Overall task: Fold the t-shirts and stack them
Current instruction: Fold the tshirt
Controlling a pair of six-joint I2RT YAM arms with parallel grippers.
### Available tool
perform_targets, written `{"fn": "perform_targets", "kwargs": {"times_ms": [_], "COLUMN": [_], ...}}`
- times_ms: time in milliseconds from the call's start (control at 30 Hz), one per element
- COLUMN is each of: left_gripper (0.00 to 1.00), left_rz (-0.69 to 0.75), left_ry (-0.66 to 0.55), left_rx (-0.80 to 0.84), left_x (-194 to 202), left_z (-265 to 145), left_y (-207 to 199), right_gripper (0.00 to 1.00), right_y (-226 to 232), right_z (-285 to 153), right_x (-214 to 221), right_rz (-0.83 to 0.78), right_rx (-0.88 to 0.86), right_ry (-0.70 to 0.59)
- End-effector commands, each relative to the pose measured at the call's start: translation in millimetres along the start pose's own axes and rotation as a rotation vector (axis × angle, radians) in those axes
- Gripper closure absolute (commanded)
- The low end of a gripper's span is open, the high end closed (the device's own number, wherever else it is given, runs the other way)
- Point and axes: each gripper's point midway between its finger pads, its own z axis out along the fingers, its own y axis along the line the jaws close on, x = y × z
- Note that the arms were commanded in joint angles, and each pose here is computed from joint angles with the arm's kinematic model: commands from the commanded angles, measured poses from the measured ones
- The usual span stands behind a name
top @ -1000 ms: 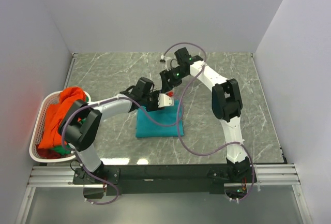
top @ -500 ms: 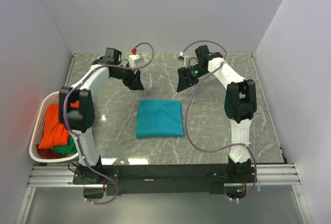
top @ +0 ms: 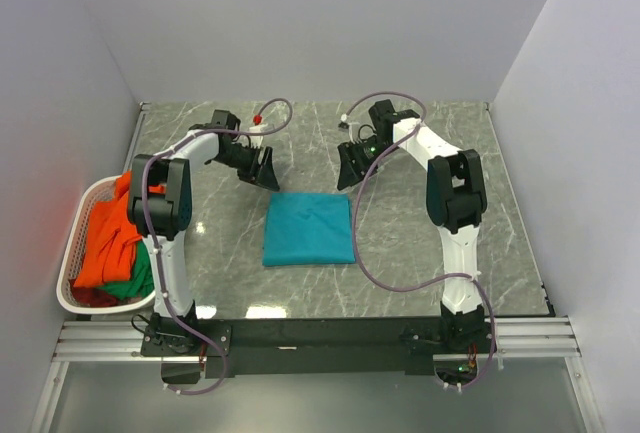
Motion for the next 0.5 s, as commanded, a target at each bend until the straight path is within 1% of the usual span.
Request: {"fn": "perform_targets", "kwargs": {"times_ms": [0, 200, 300, 467], "left_gripper": [0.38, 0.44, 0.44, 0.47], "left_rz": [-0.036, -0.046, -0.056, -0.074], "left_ry": [0.003, 0.014, 0.018, 0.022], "left_rx": [0.014, 0.031, 0.037, 0.048], "left_x": [1.0, 7.1, 11.6, 15.5], "left_z": [5.2, 6.1, 7.9, 11.8], "left_y": [0.2, -2.6, -2.8, -3.6], "right_gripper": [0.32, 0.32, 0.32, 0.32], "right_y": [3.1, -0.1, -5.1, -8.1], "right_z": [7.1, 12.3, 18.3, 24.4], "right_x": [4.9, 16.7, 24.2, 25.7], "right_rz": [0.002, 0.003, 0.021, 0.038], "right_rx": [-0.031, -0.043, -0.044, -0.050], "right_ry": [0.013, 0.046, 0.066, 0.057]}}
